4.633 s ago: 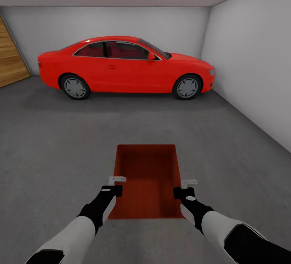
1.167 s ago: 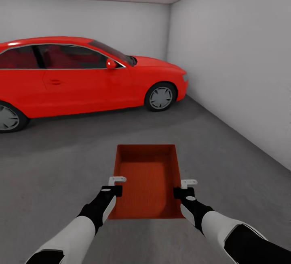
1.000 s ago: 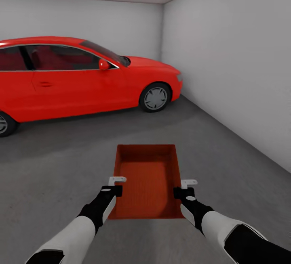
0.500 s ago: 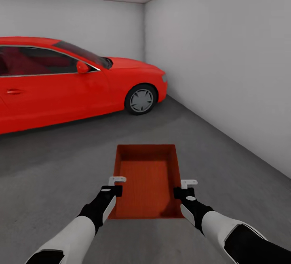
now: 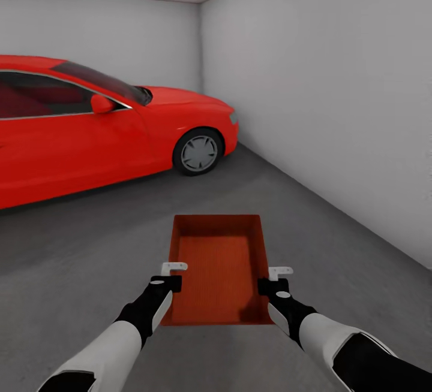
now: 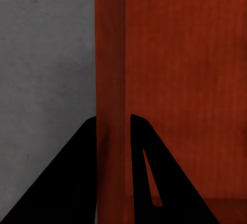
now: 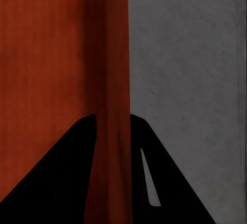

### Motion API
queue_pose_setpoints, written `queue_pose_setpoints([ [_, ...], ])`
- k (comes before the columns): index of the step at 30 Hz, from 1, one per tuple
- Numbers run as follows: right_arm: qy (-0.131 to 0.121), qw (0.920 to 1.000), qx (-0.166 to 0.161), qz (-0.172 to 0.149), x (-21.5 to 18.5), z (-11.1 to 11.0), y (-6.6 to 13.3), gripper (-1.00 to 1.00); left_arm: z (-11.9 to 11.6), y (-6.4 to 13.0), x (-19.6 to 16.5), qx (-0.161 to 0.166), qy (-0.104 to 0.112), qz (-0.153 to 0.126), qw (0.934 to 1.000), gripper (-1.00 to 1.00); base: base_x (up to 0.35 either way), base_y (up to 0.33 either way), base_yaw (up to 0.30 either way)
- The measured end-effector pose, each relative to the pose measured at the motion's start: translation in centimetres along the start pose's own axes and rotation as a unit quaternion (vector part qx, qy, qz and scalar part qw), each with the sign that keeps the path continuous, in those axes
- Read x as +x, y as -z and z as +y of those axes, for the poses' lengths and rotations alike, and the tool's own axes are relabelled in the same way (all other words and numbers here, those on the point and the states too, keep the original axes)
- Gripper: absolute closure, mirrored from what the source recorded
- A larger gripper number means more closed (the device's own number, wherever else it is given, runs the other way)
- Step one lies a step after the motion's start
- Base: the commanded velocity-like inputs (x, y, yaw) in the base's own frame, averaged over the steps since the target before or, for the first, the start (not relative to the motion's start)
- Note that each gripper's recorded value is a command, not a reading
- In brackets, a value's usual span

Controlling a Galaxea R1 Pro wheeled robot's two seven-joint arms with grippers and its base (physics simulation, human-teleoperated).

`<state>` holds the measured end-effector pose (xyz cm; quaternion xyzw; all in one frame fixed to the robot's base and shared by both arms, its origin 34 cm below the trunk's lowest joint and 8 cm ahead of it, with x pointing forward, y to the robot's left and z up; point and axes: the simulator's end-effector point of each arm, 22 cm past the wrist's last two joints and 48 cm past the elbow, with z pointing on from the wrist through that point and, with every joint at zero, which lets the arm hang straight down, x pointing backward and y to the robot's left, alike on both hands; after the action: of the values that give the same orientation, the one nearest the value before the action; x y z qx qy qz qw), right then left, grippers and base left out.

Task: Move the two storage containers from the living room to the garage. In the garage, place one container on the floor and stack the other container on top of it (either order is fine).

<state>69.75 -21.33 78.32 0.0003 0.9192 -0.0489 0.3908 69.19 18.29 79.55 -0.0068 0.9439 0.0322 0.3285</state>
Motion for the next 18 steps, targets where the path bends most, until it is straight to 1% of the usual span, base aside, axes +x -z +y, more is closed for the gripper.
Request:
queue_pose_setpoints([
  [18,0.0,1.0,0.0,0.0,0.01,-0.01,0.0,1.0,-0.01,0.0,0.01,0.0,0.0,0.0,1.0,1.0,0.323,0.0,-0.285],
])
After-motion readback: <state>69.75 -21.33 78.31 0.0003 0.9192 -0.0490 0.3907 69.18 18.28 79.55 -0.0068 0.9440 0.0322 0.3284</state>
